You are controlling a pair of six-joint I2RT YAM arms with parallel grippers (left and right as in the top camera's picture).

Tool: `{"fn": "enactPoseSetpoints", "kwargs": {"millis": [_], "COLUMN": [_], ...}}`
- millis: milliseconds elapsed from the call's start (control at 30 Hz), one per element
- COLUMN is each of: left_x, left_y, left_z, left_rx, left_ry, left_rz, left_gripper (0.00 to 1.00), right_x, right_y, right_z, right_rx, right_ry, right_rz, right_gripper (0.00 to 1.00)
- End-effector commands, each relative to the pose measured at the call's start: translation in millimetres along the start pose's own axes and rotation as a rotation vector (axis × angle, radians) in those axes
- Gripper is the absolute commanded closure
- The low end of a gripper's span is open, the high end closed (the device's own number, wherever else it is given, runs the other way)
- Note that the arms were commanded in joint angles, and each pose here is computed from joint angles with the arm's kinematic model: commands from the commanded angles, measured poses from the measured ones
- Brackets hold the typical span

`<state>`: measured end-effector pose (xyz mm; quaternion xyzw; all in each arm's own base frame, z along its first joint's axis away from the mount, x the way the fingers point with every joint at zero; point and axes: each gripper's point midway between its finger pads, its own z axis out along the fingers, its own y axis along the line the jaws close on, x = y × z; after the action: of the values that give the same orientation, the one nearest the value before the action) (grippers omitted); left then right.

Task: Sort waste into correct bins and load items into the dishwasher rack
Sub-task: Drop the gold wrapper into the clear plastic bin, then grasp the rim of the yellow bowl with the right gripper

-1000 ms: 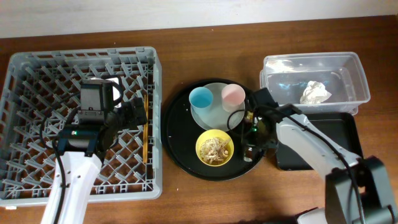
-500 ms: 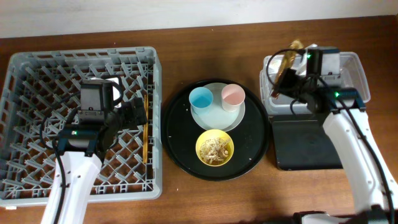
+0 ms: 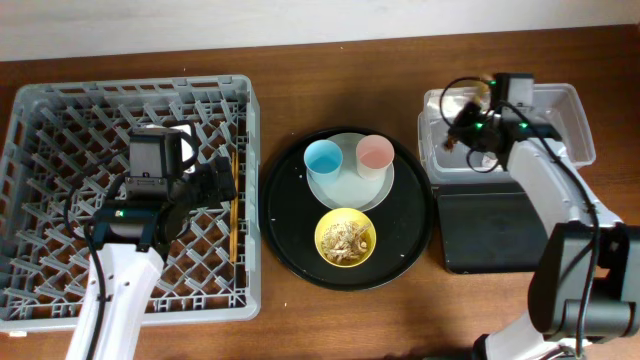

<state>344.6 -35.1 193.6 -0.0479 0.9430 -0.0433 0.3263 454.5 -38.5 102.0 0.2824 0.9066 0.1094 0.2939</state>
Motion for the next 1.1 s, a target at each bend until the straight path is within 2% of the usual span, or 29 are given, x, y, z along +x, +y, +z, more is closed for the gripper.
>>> {"fn": "enactPoseSetpoints", "kwargs": {"millis": [0, 33, 67, 167, 233, 300, 400, 467, 567, 700, 767, 867, 967, 1067], "left_x": [-8.4, -8.4, -8.4, -8.4, -8.4, -8.4, -8.4, -8.4, -8.4, -8.4, -8.4, -8.4, -8.4, -8.4], "left_y": [0.5, 0.5, 0.5, 0.5, 0.5, 0.5, 0.5, 0.5, 0.5, 0.5, 0.5, 0.5, 0.5, 0.5], "left_z": [-6.8, -6.8, -6.8, -6.8, -6.8, -6.8, -6.8, -6.8, -6.8, -6.8, -6.8, -6.8, -6.8, -6.8], "left_rx": [-0.002, -0.002, -0.002, -0.002, -0.002, -0.002, -0.002, -0.002, -0.002, -0.002, -0.002, -0.002, -0.002, -0.002], "left_ry": [-0.030, -0.030, -0.030, -0.030, -0.030, -0.030, -0.030, -0.030, -0.030, -0.030, -0.030, -0.030, -0.030, -0.030], "left_rz": [-0.012, -0.012, -0.012, -0.012, -0.012, -0.012, -0.012, -0.012, -0.012, -0.012, -0.012, -0.012, -0.012, -0.012], "left_gripper": [0.01, 0.01, 0.01, 0.01, 0.01, 0.01, 0.01, 0.01, 0.01, 0.01, 0.01, 0.01, 0.01, 0.01], "right_x": [-13.6, -13.5, -14.8, -17.3, -7.5, 11.1, 56.6, 87.8, 134.1, 191.5, 206.9, 239.8, 270.3, 295.8], "right_y": [4.0, 11.3, 19.1, 31.5, 33.0, 40.0, 56.6, 68.9, 84.5, 103.4, 105.4, 111.7, 119.9, 130.4], "right_z": [-20.4, -28.0, -37.9, -74.9, -109.0, -140.9, -188.3, -214.3, -238.2, -239.6, -231.3, -204.2, -176.7, -143.4], "right_rx": [-0.076, -0.138, -0.200, -0.295, -0.284, -0.284, -0.305, -0.320, -0.339, -0.363, -0.326, -0.243, -0.186, -0.116], "right_ry": [-0.013, 0.003, 0.013, 0.038, 0.081, 0.120, 0.178, 0.207, 0.268, 0.377, 0.398, 0.428, 0.442, 0.446], "right_rz": [0.003, -0.020, -0.038, -0.039, -0.032, -0.105, -0.265, -0.359, -0.499, -0.662, -0.685, -0.712, -0.812, -0.849], "right_gripper": [0.31, 0.18, 0.09, 0.08, 0.14, 0.20, 0.42, 0.52, 0.73, 0.76, 0.76, 0.75, 0.68, 0.66]}}
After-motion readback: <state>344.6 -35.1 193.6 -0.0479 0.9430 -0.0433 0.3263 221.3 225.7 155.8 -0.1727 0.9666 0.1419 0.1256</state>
